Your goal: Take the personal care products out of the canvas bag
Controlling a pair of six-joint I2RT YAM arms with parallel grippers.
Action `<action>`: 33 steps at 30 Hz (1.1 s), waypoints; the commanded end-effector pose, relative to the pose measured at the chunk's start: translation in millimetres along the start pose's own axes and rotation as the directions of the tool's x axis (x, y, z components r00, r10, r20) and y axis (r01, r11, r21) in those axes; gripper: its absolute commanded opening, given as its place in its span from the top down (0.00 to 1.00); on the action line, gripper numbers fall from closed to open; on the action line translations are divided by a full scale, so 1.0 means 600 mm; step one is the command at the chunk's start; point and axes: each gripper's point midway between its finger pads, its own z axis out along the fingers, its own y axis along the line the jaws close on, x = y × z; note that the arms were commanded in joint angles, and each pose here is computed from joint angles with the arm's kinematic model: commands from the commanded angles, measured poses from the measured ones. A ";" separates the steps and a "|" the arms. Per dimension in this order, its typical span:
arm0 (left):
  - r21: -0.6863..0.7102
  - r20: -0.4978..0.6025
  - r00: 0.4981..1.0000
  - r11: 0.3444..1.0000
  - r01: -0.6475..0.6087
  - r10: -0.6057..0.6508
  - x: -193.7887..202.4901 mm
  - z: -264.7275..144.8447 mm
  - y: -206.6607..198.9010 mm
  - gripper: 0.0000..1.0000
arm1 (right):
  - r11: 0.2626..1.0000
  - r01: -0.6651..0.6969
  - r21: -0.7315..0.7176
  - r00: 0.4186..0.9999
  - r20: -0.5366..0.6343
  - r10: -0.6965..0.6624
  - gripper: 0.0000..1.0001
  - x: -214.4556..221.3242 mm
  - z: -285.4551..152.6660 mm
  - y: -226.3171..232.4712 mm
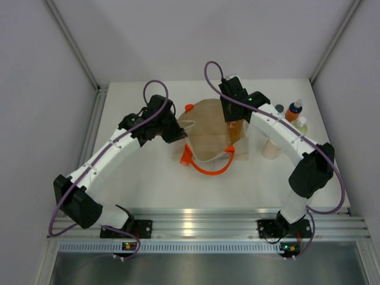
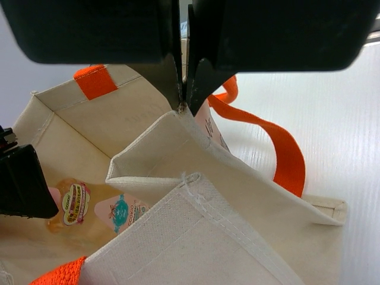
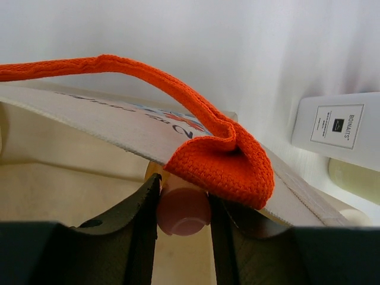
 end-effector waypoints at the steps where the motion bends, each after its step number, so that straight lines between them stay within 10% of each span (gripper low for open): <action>1: -0.010 -0.008 1.000 1.000 0.003 -0.003 0.003 -0.001 0.007 1.00 | 0.999 -0.013 -0.041 0.977 0.210 0.021 1.00 -0.099 -0.097 -0.013; 6: -0.011 0.000 1.000 1.000 0.011 -0.011 0.001 -0.004 0.007 0.97 | 0.997 0.028 -0.076 0.970 0.244 -0.009 1.00 -0.113 -0.114 -0.004; 18: -0.005 0.017 1.000 1.000 0.020 -0.019 -0.004 -0.010 0.005 0.38 | 0.987 0.067 -0.143 0.956 0.294 -0.022 1.00 -0.134 -0.141 0.009; 33: 0.011 0.076 0.997 1.000 0.002 -0.003 -0.023 -0.029 -0.002 0.11 | 0.960 0.125 -0.249 0.896 0.445 -0.001 1.00 -0.194 -0.250 0.019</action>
